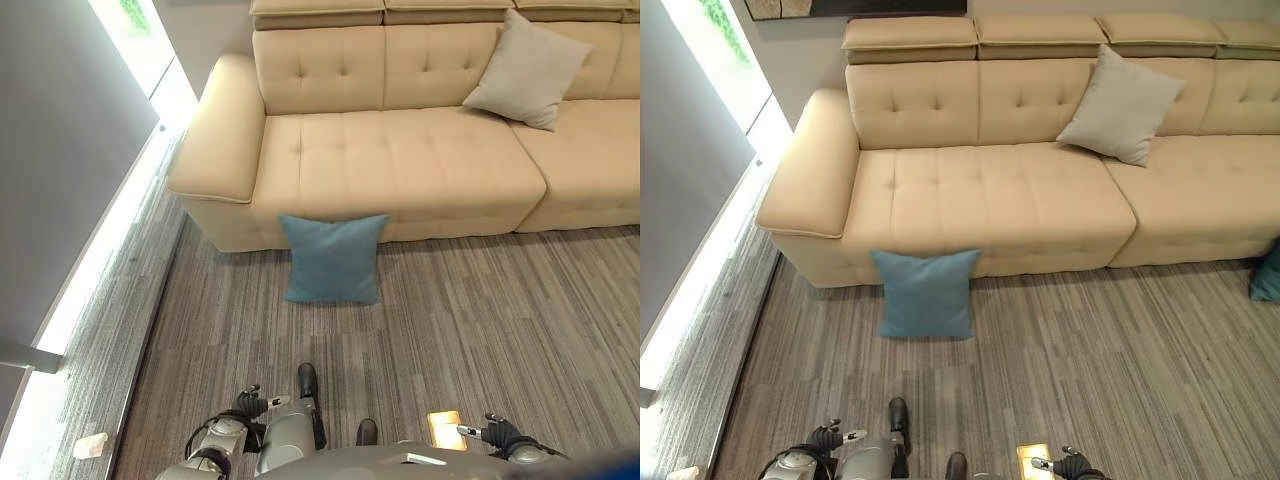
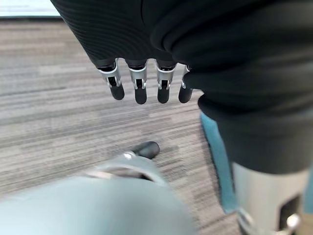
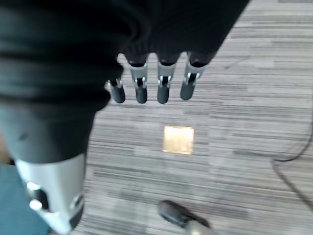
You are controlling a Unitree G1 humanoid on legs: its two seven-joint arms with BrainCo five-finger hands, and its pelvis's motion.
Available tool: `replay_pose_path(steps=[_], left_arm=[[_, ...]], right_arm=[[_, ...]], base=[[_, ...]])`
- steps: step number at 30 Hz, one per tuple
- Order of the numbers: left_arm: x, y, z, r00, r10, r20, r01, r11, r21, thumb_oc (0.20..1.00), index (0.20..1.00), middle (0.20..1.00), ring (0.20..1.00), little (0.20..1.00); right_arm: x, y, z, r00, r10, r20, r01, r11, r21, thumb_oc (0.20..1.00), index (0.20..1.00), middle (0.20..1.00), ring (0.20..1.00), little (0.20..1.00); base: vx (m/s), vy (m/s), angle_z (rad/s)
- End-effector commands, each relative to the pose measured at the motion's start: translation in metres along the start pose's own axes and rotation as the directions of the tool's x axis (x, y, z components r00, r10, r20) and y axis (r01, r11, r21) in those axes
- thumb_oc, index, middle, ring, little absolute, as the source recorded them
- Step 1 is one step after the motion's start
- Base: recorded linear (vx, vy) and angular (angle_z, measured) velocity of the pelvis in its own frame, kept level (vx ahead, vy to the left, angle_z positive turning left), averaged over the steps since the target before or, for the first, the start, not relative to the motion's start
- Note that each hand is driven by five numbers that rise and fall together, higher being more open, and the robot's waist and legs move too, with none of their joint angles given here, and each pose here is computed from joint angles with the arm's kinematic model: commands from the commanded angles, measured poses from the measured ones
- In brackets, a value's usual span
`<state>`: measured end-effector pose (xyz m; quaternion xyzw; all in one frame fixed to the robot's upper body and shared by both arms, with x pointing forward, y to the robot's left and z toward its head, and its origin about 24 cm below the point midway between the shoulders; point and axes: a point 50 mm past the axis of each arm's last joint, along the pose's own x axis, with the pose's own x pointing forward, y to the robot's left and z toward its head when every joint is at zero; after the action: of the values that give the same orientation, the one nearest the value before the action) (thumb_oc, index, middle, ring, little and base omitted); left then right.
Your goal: Pick up all the scattered cushions and arrange them neatly on the sofa.
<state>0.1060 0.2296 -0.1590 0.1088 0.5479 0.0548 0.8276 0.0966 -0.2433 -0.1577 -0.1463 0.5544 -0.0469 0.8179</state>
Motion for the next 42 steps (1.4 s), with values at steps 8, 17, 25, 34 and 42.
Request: replay_pose_path(steps=[8, 17, 25, 34, 42], left_arm=[[0.001, 0.007, 0.007, 1.000, 0.016, 0.023, -0.016, 1.000, 0.014, 1.000, 1.000, 1.000, 1.000, 1.000], [0.002, 0.003, 0.011, 0.999, -0.006, 0.033, 0.004, 0.998, 0.066, 1.000, 1.000, 1.000, 1.000, 1.000], [0.002, -0.003, 0.025, 0.996, -0.023, 0.086, 0.017, 0.997, 0.071, 1.000, 1.000, 1.000, 1.000, 1.000], [0.001, -0.008, 0.012, 0.999, -0.033, 0.041, 0.030, 0.997, 0.072, 1.000, 1.000, 1.000, 1.000, 1.000], [-0.001, 0.002, -0.004, 1.000, 0.004, -0.003, -0.004, 1.000, 0.008, 1.000, 1.000, 1.000, 1.000, 1.000]], right_arm=[[0.003, -0.007, 0.044, 0.987, -0.016, 0.160, 0.016, 1.000, 0.001, 1.000, 1.000, 1.000, 1.000, 1.000], [0.002, -0.015, 0.043, 0.987, -0.024, 0.159, 0.026, 1.000, -0.010, 1.000, 1.000, 1.000, 1.000, 1.000], [0.000, -0.028, 0.021, 0.993, -0.073, 0.097, 0.070, 0.997, 0.036, 1.000, 1.000, 1.000, 1.000, 1.000], [-0.001, -0.026, 0.007, 0.997, -0.067, 0.047, 0.066, 0.998, 0.022, 1.000, 1.000, 1.000, 1.000, 1.000], [0.001, -0.021, 0.027, 0.993, -0.051, 0.109, 0.049, 0.999, 0.023, 1.000, 1.000, 1.000, 1.000, 1.000]], base=[[0.25, 0.179, -0.25], [0.24, -0.016, 0.29], [0.11, -0.121, 0.53], [0.12, 0.121, -0.06], [0.01, 0.244, -0.30]])
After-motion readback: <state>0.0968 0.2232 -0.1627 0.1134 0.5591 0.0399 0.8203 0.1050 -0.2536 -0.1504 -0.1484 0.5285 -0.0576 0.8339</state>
